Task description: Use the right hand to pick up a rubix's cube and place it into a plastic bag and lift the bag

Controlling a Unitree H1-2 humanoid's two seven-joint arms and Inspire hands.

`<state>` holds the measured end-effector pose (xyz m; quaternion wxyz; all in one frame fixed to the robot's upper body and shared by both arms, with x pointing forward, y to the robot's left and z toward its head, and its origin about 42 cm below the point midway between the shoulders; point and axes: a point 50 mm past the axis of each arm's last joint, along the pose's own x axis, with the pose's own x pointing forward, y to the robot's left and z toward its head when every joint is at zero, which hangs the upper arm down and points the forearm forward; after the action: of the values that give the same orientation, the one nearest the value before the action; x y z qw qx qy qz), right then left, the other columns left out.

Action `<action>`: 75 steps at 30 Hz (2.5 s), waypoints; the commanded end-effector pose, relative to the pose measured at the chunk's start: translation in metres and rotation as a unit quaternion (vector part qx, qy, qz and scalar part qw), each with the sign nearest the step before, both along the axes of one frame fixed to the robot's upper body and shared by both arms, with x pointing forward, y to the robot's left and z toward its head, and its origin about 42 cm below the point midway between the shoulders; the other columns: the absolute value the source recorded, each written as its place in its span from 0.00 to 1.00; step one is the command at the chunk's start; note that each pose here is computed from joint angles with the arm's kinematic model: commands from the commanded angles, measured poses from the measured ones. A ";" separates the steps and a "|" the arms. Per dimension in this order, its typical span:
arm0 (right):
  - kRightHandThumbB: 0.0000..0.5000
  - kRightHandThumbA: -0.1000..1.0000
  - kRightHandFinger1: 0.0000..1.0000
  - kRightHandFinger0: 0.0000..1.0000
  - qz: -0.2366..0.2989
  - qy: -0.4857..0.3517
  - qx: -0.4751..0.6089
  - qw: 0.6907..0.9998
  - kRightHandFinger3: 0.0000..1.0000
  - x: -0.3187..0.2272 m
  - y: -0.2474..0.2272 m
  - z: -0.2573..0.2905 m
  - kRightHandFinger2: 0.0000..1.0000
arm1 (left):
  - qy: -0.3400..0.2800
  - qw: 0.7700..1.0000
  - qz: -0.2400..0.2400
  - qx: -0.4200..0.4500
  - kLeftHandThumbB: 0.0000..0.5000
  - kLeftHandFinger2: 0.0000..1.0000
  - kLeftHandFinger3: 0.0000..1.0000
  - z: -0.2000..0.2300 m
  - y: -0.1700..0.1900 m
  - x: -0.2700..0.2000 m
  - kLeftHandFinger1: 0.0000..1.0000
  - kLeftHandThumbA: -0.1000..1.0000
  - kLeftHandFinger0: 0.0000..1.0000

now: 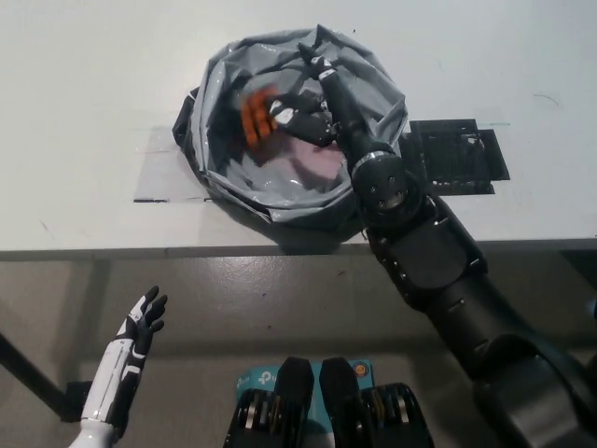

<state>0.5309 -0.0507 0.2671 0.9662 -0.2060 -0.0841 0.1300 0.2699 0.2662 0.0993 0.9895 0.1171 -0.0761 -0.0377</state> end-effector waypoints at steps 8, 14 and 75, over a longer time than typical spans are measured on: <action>0.83 0.94 1.00 1.00 0.033 -0.058 -0.031 0.997 1.00 0.008 0.000 0.048 1.00 | -0.027 1.000 -0.012 0.007 0.35 1.00 1.00 0.012 0.000 0.004 1.00 1.00 1.00; 0.79 1.00 1.00 1.00 0.028 -0.159 -0.049 0.986 1.00 -0.006 -0.008 0.097 1.00 | -0.027 1.000 -0.008 0.003 0.28 1.00 1.00 0.012 0.001 0.005 1.00 1.00 1.00; 0.75 0.84 1.00 1.00 -0.076 -0.063 -0.047 0.994 1.00 0.037 -0.070 0.074 1.00 | -0.010 1.000 -0.007 0.023 0.34 1.00 1.00 0.008 -0.001 -0.001 1.00 1.00 1.00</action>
<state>0.5601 -0.1390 0.3011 0.9590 -0.2714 -0.0738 0.0340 0.2694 0.2655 0.1001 0.9882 0.1272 -0.0758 -0.0395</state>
